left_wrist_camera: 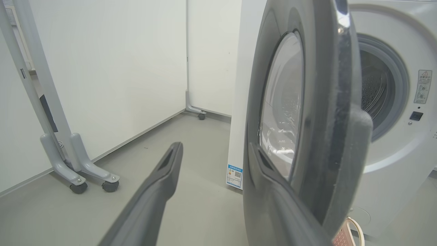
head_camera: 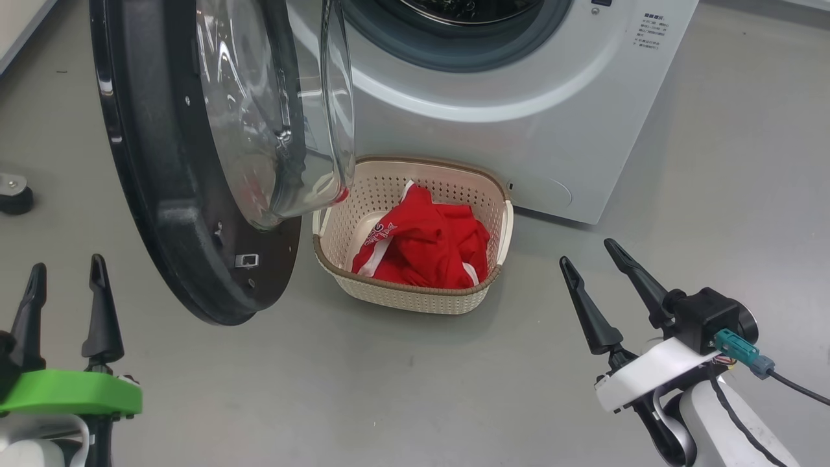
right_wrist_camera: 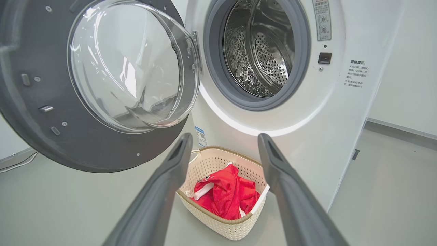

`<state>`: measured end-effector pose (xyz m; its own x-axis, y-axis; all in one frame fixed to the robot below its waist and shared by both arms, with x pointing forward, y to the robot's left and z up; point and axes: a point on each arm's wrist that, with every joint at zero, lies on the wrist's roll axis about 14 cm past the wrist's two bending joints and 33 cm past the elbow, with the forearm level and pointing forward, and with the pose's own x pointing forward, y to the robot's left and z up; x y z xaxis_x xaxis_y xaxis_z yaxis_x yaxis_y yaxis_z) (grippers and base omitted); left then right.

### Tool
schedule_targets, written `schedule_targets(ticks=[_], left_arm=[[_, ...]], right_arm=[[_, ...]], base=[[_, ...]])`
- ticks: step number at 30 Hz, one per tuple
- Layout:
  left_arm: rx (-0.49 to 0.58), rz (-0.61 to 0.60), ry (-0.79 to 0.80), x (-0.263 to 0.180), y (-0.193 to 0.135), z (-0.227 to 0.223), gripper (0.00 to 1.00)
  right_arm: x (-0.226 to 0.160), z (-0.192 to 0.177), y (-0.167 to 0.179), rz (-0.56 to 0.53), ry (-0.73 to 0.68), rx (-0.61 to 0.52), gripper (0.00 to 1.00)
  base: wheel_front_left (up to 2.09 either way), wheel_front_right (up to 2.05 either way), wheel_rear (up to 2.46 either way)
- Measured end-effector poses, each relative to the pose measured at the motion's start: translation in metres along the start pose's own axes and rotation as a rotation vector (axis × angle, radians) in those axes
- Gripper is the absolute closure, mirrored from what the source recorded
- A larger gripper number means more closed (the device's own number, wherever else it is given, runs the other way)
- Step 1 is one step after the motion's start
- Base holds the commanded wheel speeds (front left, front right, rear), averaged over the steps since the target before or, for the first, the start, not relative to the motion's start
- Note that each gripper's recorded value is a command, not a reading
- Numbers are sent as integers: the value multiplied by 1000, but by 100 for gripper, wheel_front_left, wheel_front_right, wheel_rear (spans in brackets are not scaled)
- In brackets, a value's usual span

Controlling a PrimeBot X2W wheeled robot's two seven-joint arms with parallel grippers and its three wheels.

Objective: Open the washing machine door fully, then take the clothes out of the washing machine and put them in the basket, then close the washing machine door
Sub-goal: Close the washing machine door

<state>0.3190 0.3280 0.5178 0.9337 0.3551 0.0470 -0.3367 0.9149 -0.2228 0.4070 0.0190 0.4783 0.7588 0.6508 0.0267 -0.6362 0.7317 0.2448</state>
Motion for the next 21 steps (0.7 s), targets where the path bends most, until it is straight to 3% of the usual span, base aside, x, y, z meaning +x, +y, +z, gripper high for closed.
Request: schedule_targets(ticks=[21], left_arm=[[-4, -4, 32, -9, -3, -21, 0]], right_arm=[[-2, 3, -1, -12, -9, 2, 0]], base=[[0, 0, 0]])
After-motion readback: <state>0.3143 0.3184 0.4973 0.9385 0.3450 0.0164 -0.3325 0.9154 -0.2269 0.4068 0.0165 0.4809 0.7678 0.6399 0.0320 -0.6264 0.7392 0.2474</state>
